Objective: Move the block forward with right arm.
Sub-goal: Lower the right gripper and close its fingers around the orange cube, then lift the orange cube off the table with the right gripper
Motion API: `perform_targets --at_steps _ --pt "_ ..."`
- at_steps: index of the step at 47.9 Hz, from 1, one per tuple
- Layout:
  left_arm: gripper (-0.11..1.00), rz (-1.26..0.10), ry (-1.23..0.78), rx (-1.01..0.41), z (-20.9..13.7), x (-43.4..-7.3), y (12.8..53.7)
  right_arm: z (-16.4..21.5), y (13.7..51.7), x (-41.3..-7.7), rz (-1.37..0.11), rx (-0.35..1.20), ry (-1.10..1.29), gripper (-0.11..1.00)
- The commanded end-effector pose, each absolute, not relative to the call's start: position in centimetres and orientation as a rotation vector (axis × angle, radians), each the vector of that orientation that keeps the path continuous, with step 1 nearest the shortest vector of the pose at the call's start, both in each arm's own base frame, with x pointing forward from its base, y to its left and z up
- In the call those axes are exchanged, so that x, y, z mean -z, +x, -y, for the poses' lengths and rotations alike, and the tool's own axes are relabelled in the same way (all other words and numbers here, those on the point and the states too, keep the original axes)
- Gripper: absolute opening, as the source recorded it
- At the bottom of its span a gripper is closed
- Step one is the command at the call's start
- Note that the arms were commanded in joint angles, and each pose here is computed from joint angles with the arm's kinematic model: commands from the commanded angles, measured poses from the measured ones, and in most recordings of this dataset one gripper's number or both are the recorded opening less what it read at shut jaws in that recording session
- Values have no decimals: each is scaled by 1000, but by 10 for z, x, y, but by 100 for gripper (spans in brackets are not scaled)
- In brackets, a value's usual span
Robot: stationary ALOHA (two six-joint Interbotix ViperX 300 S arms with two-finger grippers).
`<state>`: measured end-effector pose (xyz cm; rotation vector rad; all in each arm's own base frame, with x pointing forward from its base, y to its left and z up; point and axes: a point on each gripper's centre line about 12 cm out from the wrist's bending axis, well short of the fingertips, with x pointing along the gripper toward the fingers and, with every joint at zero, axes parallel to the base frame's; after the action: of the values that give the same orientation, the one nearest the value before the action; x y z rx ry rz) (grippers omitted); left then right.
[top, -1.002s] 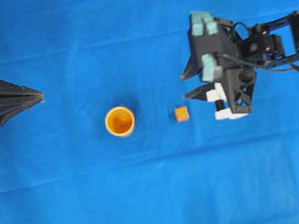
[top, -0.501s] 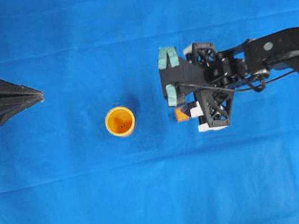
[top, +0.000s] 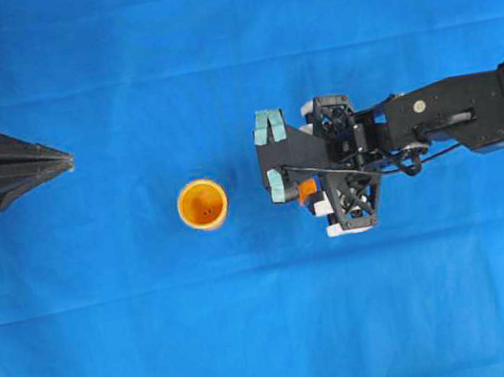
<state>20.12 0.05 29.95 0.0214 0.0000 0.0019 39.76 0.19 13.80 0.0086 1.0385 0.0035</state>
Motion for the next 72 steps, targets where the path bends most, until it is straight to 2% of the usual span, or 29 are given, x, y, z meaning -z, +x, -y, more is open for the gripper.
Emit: perform_targets --at_steps 1,44,60,66,72 --pt "1 37 25 -4 -1 -313 203 -4 405 -149 -996 -9 5 60" --pt "1 48 22 -4 -1 -317 203 -11 408 -122 -1006 -22 1 60" --pt "1 44 20 -4 -1 -317 203 -10 399 -110 -1029 -21 0 59" --pt "1 43 21 -4 -1 -317 203 -10 397 -109 -1031 -21 0 56" --pt "1 43 21 -4 -1 -317 203 -10 398 -110 -1029 -20 0 44"
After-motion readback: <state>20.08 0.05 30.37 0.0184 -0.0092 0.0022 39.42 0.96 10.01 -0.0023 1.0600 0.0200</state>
